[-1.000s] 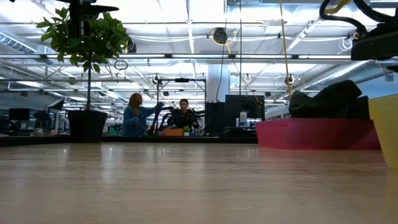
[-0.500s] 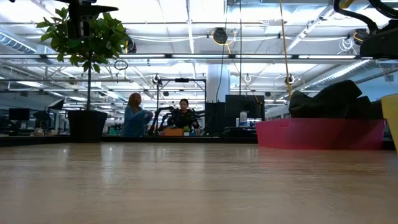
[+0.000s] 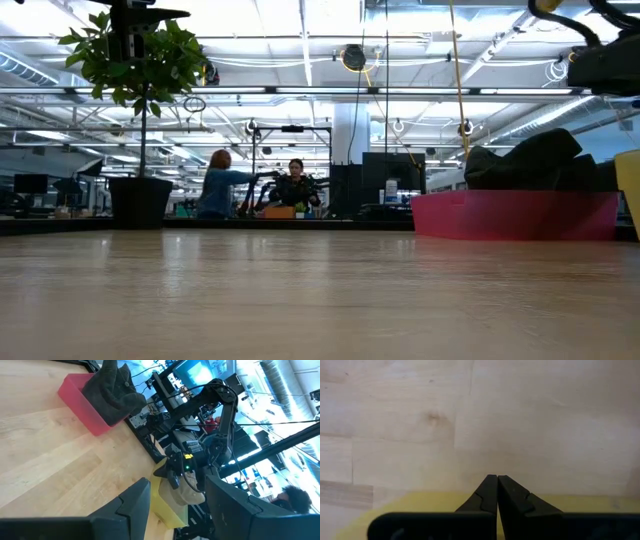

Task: Pick & Place hat
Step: Adjust the bins

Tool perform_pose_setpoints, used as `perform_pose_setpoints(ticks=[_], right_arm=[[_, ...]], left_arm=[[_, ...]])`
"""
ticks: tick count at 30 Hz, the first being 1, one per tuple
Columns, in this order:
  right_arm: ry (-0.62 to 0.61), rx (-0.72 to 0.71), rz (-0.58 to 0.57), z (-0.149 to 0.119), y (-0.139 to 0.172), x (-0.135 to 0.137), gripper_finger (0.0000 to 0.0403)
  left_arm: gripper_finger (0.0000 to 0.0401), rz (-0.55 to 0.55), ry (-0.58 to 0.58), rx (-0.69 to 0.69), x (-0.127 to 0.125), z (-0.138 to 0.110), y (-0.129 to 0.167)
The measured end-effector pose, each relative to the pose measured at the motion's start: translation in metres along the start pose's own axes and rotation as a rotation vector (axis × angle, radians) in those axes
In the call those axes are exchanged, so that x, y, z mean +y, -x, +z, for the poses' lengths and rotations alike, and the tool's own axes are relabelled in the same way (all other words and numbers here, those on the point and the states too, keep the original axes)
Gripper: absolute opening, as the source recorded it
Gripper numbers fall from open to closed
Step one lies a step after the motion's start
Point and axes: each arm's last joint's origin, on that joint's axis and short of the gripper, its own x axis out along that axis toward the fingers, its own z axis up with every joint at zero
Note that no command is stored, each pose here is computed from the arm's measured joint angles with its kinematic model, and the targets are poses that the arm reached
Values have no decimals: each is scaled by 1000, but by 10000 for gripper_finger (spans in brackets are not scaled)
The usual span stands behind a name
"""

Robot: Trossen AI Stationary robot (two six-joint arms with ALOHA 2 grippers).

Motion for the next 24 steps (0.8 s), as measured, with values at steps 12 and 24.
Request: perform_pose_setpoints(ticks=[12, 24], right_arm=[[64, -126, -106, 22, 9, -4, 0], [213, -77, 9, 110, 13, 30, 0]], left_arm=[[188, 0, 10, 0, 0, 0, 0], [188, 8, 4, -14, 1, 2, 0]])
